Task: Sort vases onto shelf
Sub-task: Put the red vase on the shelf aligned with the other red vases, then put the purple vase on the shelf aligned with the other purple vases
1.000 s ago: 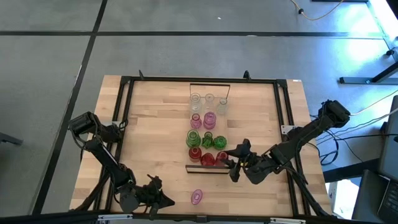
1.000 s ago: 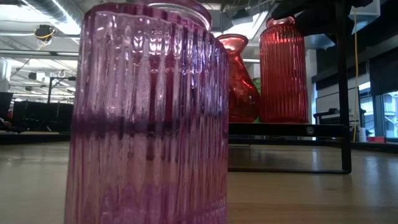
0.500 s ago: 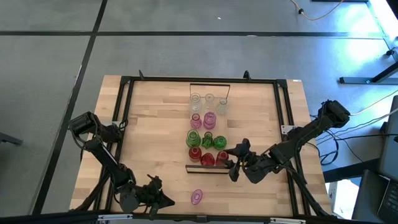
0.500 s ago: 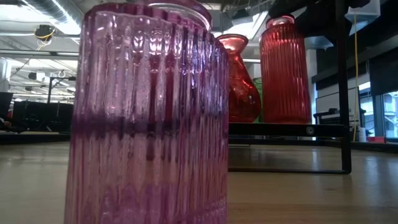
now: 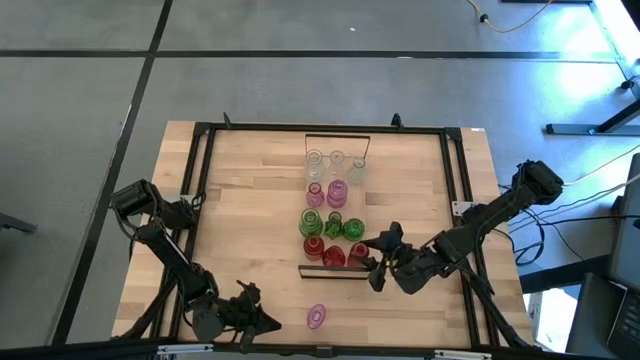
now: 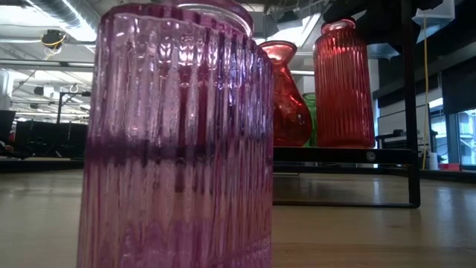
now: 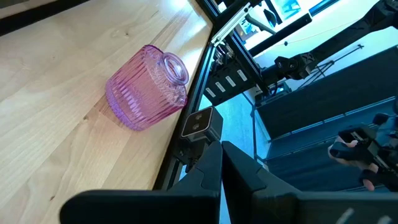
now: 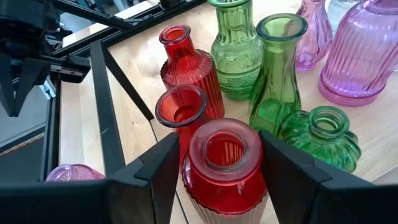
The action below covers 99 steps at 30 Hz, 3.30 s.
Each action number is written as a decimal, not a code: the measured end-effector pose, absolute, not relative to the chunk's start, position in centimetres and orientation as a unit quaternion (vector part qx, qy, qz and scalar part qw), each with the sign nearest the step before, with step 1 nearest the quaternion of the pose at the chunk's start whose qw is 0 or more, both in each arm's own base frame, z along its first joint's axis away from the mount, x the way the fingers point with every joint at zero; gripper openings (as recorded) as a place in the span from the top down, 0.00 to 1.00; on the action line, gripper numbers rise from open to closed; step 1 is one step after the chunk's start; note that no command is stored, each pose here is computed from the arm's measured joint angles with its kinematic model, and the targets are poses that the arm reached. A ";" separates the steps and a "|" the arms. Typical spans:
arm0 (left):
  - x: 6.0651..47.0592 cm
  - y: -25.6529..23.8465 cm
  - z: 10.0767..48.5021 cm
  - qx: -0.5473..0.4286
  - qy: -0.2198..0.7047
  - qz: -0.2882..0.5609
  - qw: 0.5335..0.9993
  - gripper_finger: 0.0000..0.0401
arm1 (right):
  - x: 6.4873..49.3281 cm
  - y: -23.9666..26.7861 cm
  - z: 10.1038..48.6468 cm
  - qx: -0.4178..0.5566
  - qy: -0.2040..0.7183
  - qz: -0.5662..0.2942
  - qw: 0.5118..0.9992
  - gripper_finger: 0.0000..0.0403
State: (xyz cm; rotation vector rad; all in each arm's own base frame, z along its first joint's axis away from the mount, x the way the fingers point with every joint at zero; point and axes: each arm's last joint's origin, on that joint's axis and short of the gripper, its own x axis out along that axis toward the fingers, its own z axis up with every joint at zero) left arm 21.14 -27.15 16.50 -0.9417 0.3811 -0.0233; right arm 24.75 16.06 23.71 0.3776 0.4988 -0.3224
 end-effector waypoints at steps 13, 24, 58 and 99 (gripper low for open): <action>21.1 -27.1 16.5 -0.450 0.182 -0.011 0.874 1.00 | 24.7 16.0 24.2 0.206 0.226 -0.164 0.938 0.50; 21.1 -27.1 16.5 -0.445 0.181 -0.009 0.877 1.00 | 23.1 14.6 27.7 0.235 0.170 -0.162 0.943 0.50; 26.8 -25.7 21.9 -0.324 0.153 0.031 0.933 1.00 | 20.9 17.3 32.4 0.302 0.210 0.275 0.888 0.57; 33.2 -25.1 12.1 -0.362 0.240 0.030 0.900 1.00 | 24.5 29.1 19.4 0.369 0.251 -0.015 0.895 0.57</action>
